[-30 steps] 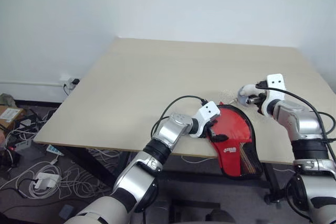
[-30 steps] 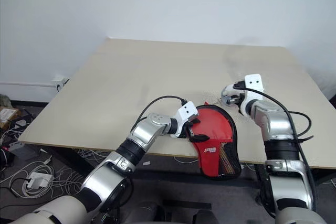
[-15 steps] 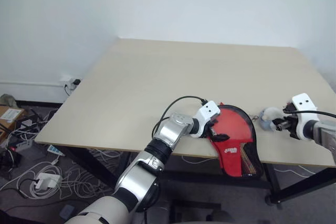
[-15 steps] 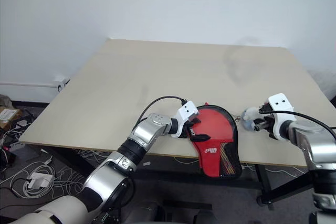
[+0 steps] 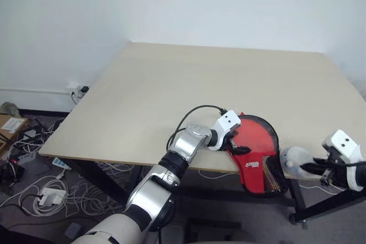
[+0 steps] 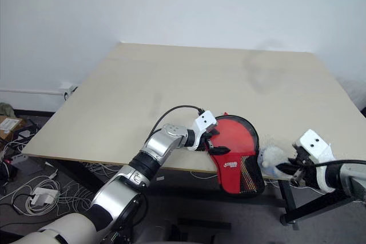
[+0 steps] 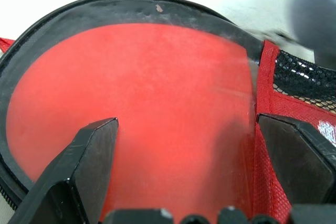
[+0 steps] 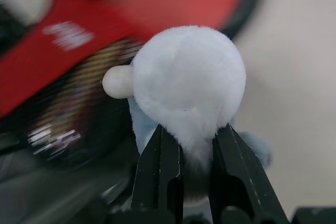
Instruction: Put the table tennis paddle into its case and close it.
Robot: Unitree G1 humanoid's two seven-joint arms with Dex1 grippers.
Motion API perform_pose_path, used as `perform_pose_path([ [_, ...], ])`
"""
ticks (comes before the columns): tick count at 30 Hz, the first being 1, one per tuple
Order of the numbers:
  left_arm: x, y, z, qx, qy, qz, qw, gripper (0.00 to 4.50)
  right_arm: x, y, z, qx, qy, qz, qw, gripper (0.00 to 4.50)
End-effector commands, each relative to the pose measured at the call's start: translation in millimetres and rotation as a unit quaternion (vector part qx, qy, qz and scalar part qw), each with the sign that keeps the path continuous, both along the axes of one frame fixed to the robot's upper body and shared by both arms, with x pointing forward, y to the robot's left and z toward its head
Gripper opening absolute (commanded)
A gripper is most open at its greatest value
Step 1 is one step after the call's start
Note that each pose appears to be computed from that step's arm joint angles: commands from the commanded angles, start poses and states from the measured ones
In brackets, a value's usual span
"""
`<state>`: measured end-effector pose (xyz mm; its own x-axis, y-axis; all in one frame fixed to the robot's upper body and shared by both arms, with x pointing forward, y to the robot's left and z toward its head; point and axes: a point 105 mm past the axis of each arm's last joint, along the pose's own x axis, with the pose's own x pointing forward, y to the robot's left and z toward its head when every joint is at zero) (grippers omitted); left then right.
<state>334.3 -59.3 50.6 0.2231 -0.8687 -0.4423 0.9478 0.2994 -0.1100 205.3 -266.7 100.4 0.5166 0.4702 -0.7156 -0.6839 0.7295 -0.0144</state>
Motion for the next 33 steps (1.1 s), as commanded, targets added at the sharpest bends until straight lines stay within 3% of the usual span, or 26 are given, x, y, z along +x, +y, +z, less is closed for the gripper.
perform_pose_path([
  [1,-6.6,10.6,-25.7,0.035,0.039,0.010,0.999,4.50,-16.8,0.7,6.8,-0.032,0.008,0.053,0.998,0.20],
  [9,-9.5,7.9,-28.0,0.035,0.041,0.006,0.999,4.50,-49.8,-24.4,4.7,-0.062,0.053,0.063,0.995,0.19],
  [16,-7.9,8.8,-28.5,0.037,0.041,0.005,0.998,4.50,-87.8,-7.2,3.0,-0.049,0.099,0.125,0.986,0.19],
  [21,-4.8,7.5,-26.6,0.034,0.038,0.007,0.999,4.50,-67.5,3.3,-0.8,-0.026,0.058,0.085,0.994,0.19],
  [24,-5.3,7.1,-25.5,0.033,0.037,0.003,0.999,4.50,-58.0,3.9,0.4,-0.018,0.040,0.063,0.997,1.19],
  [29,-3.0,11.9,-25.1,0.034,0.036,0.004,0.999,4.50,-46.4,11.7,23.7,0.022,0.008,0.063,0.998,2.94],
  [33,-0.6,17.1,-24.1,0.031,0.037,0.008,0.999,4.50,-40.4,17.1,40.4,0.056,-0.009,0.065,0.996,2.94],
])
